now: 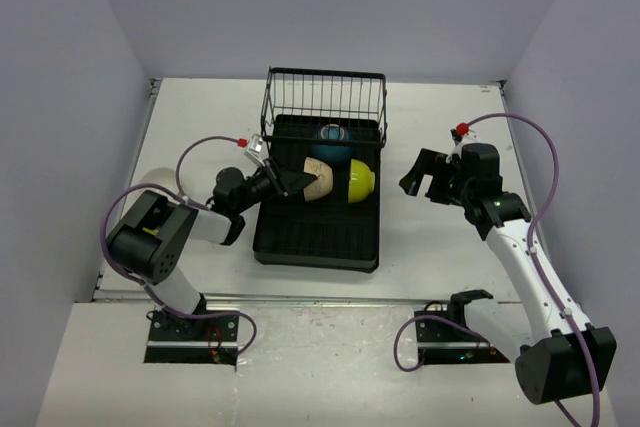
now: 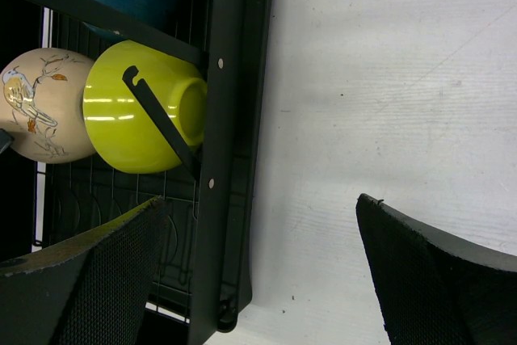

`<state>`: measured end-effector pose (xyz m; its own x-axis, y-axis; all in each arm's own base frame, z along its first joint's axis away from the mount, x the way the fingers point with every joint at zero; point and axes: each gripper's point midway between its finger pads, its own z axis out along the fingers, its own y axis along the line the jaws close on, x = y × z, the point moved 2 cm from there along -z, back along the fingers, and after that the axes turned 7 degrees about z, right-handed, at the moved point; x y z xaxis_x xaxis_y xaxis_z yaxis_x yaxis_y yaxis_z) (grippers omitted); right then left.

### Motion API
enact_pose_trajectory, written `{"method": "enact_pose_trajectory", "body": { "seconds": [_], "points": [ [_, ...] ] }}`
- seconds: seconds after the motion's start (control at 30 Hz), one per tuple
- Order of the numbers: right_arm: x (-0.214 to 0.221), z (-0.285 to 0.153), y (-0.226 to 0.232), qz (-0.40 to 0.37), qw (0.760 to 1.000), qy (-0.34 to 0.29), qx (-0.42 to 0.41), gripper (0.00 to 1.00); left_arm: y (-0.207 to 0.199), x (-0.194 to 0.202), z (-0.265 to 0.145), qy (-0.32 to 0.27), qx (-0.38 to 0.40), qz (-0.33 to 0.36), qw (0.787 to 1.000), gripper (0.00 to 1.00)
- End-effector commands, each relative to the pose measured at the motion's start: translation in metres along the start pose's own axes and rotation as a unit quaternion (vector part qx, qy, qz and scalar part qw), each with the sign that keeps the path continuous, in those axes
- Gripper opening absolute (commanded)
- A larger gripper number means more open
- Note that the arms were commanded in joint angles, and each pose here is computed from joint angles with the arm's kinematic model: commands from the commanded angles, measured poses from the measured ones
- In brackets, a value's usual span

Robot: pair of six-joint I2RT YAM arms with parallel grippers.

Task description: Unload the bowls from the dish rack

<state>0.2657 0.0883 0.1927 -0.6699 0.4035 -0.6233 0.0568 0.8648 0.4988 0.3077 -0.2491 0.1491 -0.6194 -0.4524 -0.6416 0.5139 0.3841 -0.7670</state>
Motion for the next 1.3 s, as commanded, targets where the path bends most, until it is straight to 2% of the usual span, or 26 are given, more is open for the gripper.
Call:
{"method": "enact_pose_trajectory", "body": {
  "seconds": [0.0, 0.63, 0.73, 0.83, 1.17, 1.27],
  "points": [
    [-0.015, -0.010, 0.010, -0.010, 1.000, -0.028, -0.011, 0.99, -0.011, -0.015, 0.009, -0.028, 0.017, 0.014, 0.999, 0.41],
    [-0.014, -0.013, 0.007, -0.015, 0.999, -0.029, -0.005, 0.99, -0.005, -0.009, 0.010, -0.020, 0.009, 0.002, 1.000, 0.32],
    [-0.013, -0.013, 0.006, -0.016, 0.999, -0.029, -0.004, 0.99, -0.005, -0.009, 0.010, -0.019, 0.011, 0.001, 1.000, 0.29],
    [-0.013, -0.014, 0.007, -0.017, 0.999, -0.030, -0.006, 0.99, -0.005, -0.008, 0.010, -0.017, 0.013, -0.001, 1.000, 0.19],
    [-0.013, -0.017, 0.006, -0.021, 0.999, -0.031, -0.004, 0.99, -0.018, -0.010, 0.007, -0.031, 0.060, -0.013, 0.998, 0.00],
    [-0.013, -0.017, 0.006, -0.021, 0.999, -0.031, -0.005, 0.99, -0.023, -0.010, 0.006, -0.038, 0.084, -0.027, 0.995, 0.00]
  ]
}}
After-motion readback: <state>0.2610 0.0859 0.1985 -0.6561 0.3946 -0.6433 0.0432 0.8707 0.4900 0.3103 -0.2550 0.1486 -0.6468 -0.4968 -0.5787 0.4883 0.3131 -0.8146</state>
